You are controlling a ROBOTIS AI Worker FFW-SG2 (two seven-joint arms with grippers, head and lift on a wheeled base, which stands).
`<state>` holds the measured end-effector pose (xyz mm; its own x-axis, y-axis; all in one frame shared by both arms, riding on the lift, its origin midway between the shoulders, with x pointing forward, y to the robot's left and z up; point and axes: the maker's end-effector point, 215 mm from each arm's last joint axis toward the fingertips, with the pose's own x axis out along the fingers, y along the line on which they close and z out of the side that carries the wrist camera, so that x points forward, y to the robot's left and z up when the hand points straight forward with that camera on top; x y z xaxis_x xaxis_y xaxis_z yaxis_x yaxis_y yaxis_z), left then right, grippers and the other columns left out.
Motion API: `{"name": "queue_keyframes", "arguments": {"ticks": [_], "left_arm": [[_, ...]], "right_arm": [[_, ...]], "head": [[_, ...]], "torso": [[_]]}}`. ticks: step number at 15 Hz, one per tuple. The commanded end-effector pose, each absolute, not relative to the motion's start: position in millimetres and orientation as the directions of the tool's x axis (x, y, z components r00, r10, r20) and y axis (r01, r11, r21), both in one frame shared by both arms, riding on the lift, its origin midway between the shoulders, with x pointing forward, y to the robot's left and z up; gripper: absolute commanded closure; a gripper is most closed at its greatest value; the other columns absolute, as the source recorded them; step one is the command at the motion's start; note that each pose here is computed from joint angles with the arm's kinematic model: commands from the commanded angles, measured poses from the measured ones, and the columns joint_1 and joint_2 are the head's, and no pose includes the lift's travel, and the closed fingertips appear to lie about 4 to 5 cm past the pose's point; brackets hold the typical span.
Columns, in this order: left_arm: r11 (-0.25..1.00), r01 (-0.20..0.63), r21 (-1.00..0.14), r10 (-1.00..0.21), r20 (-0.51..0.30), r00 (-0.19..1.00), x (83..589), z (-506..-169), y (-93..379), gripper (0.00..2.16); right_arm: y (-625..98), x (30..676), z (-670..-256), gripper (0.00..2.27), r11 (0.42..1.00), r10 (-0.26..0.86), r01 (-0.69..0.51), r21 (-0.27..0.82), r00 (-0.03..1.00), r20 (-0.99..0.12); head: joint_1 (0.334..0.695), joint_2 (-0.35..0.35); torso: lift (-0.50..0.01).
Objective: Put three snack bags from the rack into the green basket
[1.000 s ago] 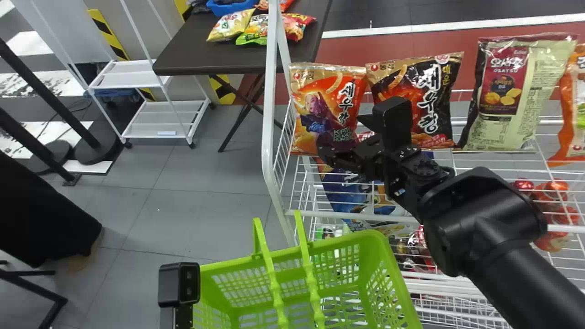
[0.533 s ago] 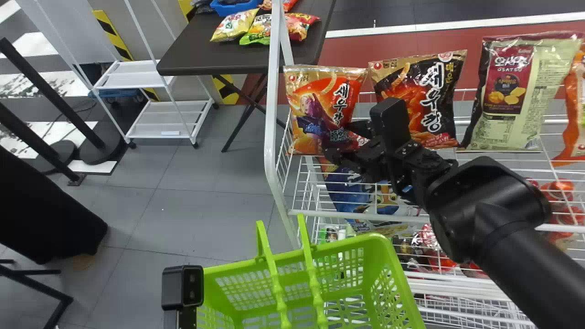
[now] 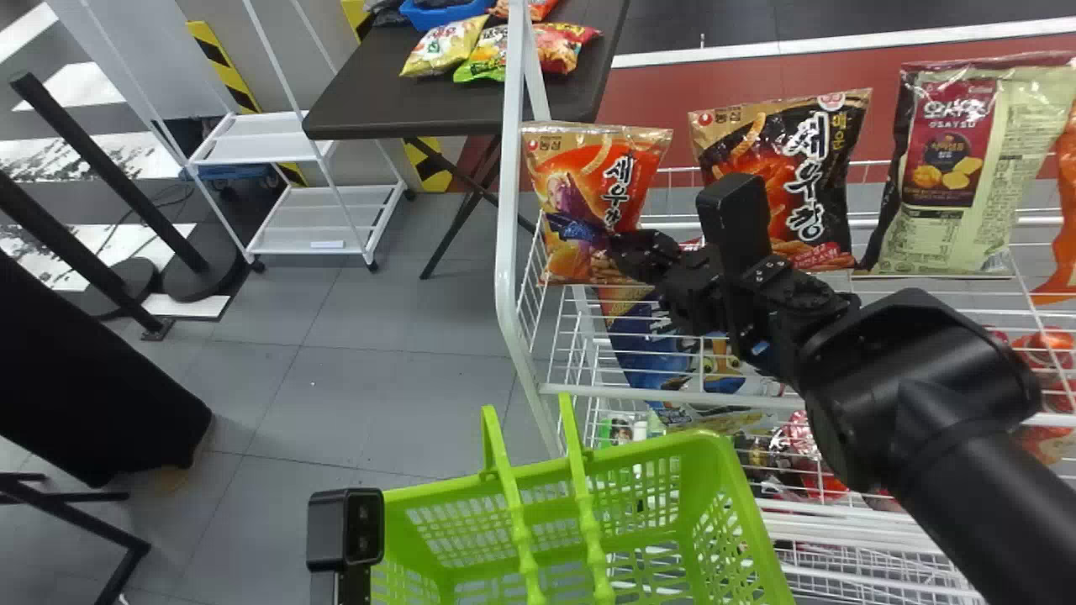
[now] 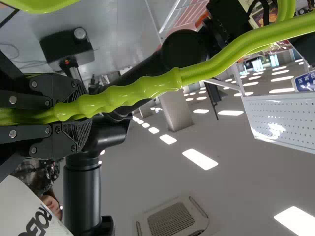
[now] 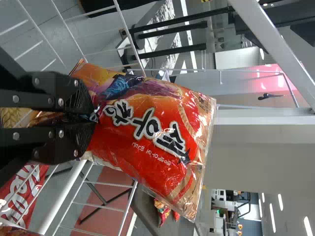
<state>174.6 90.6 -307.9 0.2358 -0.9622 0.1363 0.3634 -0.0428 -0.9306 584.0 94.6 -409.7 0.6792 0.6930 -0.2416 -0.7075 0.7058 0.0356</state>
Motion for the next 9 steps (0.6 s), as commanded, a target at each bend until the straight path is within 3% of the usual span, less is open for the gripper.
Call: {"name": "queue_keyframes", "arguments": {"ticks": [1, 5, 9], "left_arm": [[-0.042, 0.363, -0.931, -0.962, 0.136, 0.238, 174.2, -307.5, 90.4, 2.15], [-0.039, 0.358, -0.933, -0.962, 0.133, 0.239, 174.7, -309.4, 89.6, 2.15], [-0.024, 0.37, -0.929, -0.963, 0.122, 0.242, 181.1, -310.6, 89.7, 2.15]], "right_arm": [[99.6, 569.7, -403.0, 2.25, 0.707, 0.69, -0.705, 0.045, 0.676, -0.259], [96.5, 544.5, -384.4, 2.25, 0.739, 0.658, -0.671, 0.059, 0.7, -0.276], [35.1, 529.9, -385.8, 2.25, 0.803, 0.563, -0.597, 0.003, 0.756, -0.335]], "head": [[0.695, 0.273], [0.695, 0.289], [0.695, 0.268]], "torso": [[0.0], [0.0], [0.0]]}}
